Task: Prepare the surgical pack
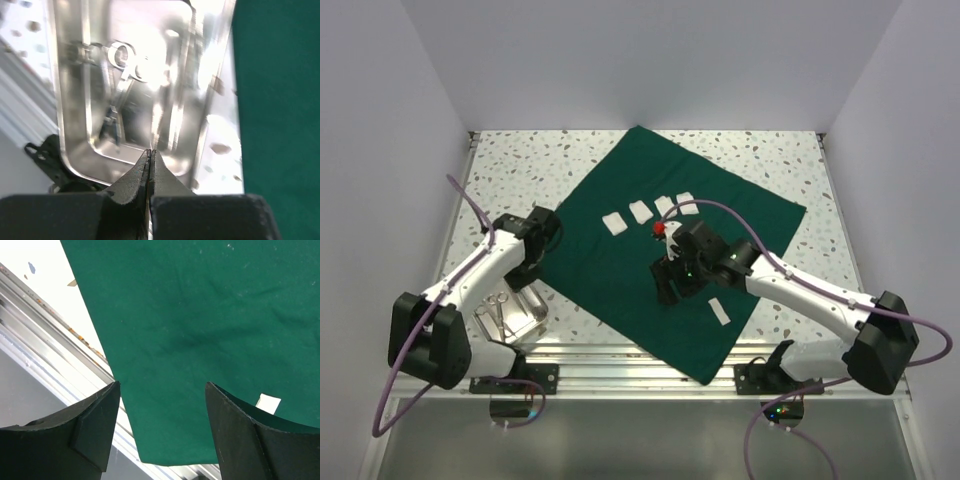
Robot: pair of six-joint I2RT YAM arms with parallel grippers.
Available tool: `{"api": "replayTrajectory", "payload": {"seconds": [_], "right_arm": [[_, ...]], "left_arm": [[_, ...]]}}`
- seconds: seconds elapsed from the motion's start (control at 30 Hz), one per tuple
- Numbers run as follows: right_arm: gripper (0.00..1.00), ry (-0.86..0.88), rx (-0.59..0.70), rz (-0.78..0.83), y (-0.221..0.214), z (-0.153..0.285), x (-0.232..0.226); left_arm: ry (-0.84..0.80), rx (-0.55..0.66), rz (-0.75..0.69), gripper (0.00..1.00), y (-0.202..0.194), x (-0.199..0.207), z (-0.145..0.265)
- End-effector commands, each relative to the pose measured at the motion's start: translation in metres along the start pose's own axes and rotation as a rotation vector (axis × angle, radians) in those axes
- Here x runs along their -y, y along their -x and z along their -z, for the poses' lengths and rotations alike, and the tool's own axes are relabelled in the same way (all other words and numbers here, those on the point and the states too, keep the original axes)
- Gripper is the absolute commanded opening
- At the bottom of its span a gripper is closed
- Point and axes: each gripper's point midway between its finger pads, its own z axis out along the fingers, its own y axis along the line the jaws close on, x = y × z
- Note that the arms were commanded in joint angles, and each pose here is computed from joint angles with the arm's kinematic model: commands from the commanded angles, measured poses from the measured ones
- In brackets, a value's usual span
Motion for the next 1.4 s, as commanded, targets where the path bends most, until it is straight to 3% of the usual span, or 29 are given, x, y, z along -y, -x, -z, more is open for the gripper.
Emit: {"api": "replayTrajectory", "payload": {"seconds": [0.0, 0.27, 0.37, 0.4, 0.47, 0.5, 0.57, 0.67, 0.77, 0.9, 0.97, 1.1, 1.37], "right_arm": [[0.72, 0.013, 0.054, 0.02, 0.006, 0.011, -0.001], [0.74, -0.019, 0.046, 0.009, 0.004, 0.01, 0.007], [0.75, -0.095, 0.032, -0.008, 0.001, 0.011, 0.022], [0.76, -0.148, 0.036, -0.023, 0.003, 0.011, 0.032], [0.77, -0.194, 0.026, -0.043, 0.0, 0.012, 0.043], [0.78, -0.229, 0.016, -0.076, -0.002, 0.011, 0.054], [0.79, -0.28, -0.009, -0.133, -0.007, 0.011, 0.073], [0.79, -0.357, -0.058, -0.233, -0.019, 0.007, 0.105], [0.75, -0.446, -0.104, -0.289, -0.034, 0.007, 0.132], [0.7, -0.497, -0.157, -0.332, -0.043, 0.006, 0.143], [0.63, -0.508, -0.186, -0.358, -0.051, 0.003, 0.146], [0.56, -0.484, -0.229, -0.434, -0.068, -0.005, 0.14], [0.56, -0.436, -0.214, -0.526, -0.086, -0.008, 0.125]], "left_arm": [[0.11, 0.06, 0.043, 0.0, 0.021, -0.038, 0.005], [0.223, 0.006, 0.046, 0.0, 0.019, -0.046, -0.015], [0.245, -0.014, 0.045, 0.2, 0.016, -0.046, -0.022], [0.235, -0.011, 0.048, 0.34, 0.018, -0.044, -0.025], [0.22, -0.012, 0.049, 0.49, 0.019, -0.042, -0.026], [0.197, -0.004, 0.049, 0.7, 0.022, -0.038, -0.027], [0.152, -0.004, 0.029, 0.85, 0.026, -0.032, -0.025], [0.063, -0.008, 0.005, 0.91, 0.029, -0.02, -0.019], [-0.146, -0.017, -0.059, 0.9, 0.03, 0.012, -0.003], [-0.573, 0.074, -0.158, 0.9, 0.024, 0.08, 0.053], [-0.818, 0.11, -0.192, 0.96, 0.015, 0.108, 0.093], [-1.134, 0.103, -0.247, 0.97, -0.004, 0.127, 0.139], [-1.313, 0.053, -0.359, 0.97, -0.032, 0.136, 0.156]]}}
